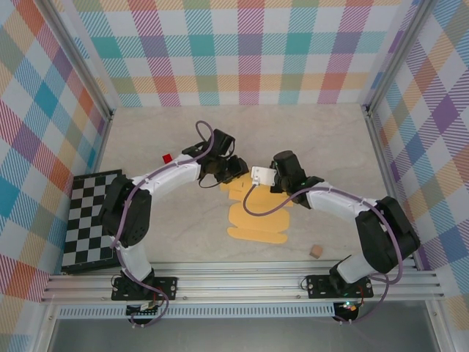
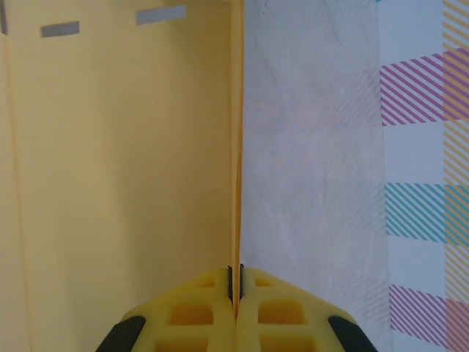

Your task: Fold the paper box

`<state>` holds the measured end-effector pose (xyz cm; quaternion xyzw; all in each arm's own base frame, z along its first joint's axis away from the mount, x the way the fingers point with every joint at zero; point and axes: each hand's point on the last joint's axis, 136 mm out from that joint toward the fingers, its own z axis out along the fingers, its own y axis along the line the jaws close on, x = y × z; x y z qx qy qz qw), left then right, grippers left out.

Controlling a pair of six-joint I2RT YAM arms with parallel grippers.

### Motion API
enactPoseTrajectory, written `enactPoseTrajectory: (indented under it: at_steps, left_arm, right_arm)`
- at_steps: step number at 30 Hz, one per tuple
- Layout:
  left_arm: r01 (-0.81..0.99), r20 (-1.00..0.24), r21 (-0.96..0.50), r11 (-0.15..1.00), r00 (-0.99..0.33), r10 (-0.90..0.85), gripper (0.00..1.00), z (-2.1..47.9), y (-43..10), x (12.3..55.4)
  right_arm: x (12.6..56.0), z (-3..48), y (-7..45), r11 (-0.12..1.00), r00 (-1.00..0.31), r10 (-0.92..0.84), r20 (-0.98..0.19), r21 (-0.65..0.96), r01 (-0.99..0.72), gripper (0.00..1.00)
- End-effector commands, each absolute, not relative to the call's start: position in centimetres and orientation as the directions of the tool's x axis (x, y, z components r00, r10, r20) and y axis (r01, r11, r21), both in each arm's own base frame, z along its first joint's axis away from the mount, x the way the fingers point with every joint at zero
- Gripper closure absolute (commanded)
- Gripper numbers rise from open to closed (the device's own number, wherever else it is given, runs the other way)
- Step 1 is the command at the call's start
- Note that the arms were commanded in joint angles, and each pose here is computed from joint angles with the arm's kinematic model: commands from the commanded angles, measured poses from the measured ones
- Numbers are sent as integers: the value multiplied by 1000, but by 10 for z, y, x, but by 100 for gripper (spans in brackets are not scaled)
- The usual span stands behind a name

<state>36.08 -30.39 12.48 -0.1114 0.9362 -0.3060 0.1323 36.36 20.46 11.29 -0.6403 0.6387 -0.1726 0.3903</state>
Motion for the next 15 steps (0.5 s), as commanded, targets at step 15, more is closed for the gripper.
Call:
enactPoseTrajectory:
  at_steps: [15]
  left_arm:
    - [24,-312,-604,796,-927,-208,70,129,-245,306]
  right_arm:
    - [377,143,199,84,173,-967,-187,-874,-479,100]
